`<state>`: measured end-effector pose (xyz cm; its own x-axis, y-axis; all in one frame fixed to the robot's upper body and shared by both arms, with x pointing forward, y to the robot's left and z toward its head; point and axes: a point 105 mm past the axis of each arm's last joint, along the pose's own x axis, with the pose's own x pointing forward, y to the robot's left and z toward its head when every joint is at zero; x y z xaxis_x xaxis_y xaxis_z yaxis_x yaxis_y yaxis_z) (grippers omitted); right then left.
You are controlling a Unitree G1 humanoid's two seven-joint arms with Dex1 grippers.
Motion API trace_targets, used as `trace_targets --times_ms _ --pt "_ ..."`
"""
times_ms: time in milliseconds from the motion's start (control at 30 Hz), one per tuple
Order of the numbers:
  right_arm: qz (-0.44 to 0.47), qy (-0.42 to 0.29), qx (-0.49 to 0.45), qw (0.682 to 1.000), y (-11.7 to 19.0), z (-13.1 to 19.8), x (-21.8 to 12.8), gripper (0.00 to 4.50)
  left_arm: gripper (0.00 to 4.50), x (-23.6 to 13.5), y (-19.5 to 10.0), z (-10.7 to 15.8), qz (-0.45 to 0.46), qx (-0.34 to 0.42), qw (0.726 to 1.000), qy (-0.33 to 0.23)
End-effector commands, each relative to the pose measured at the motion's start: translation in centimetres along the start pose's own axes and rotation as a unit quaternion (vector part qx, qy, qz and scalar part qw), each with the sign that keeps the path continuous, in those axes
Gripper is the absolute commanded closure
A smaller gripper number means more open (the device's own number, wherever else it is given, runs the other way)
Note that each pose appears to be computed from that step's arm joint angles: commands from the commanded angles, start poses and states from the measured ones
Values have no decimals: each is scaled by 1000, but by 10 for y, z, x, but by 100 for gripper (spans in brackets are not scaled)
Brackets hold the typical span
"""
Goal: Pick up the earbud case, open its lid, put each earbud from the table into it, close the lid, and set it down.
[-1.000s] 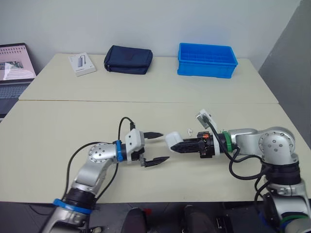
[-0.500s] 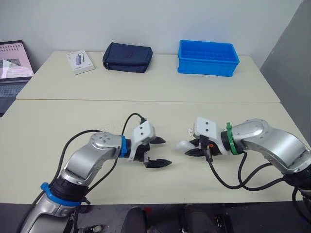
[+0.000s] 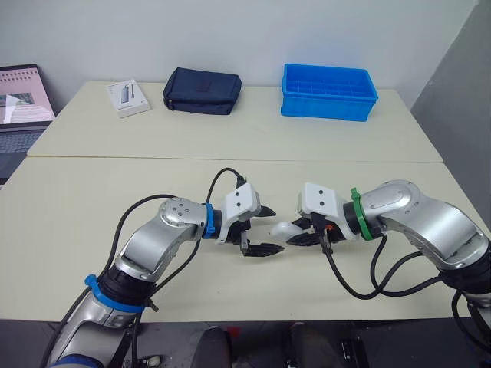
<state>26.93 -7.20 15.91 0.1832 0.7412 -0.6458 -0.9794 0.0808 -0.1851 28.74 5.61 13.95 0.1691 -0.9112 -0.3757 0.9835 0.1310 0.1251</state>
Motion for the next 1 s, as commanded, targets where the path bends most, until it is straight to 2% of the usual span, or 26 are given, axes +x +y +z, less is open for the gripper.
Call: trace_targets --times_ms 33,200,300,600,633,767,1000 --pt "-1 -5 -32 999 2 10 -5 371 0 0 -3 12 -20 20 999 -15" --pt "1 -3 -34 999 3 9 -4 371 0 -1 -5 14 -34 9 999 -24" --pt "3 -3 -35 999 4 9 -4 371 62 0 -6 14 -39 5 999 -27" --pt "9 -1 -38 999 6 9 -3 371 362 3 -7 17 -40 5 999 -31" --pt "11 -1 -39 999 6 8 -3 371 374 3 -7 17 -40 5 999 -30" --pt "22 -3 -39 999 9 9 -2 371 374 4 -7 15 -38 4 999 -26" --pt "10 4 -54 998 7 6 -5 122 374 4 -9 11 -34 -8 999 -28"
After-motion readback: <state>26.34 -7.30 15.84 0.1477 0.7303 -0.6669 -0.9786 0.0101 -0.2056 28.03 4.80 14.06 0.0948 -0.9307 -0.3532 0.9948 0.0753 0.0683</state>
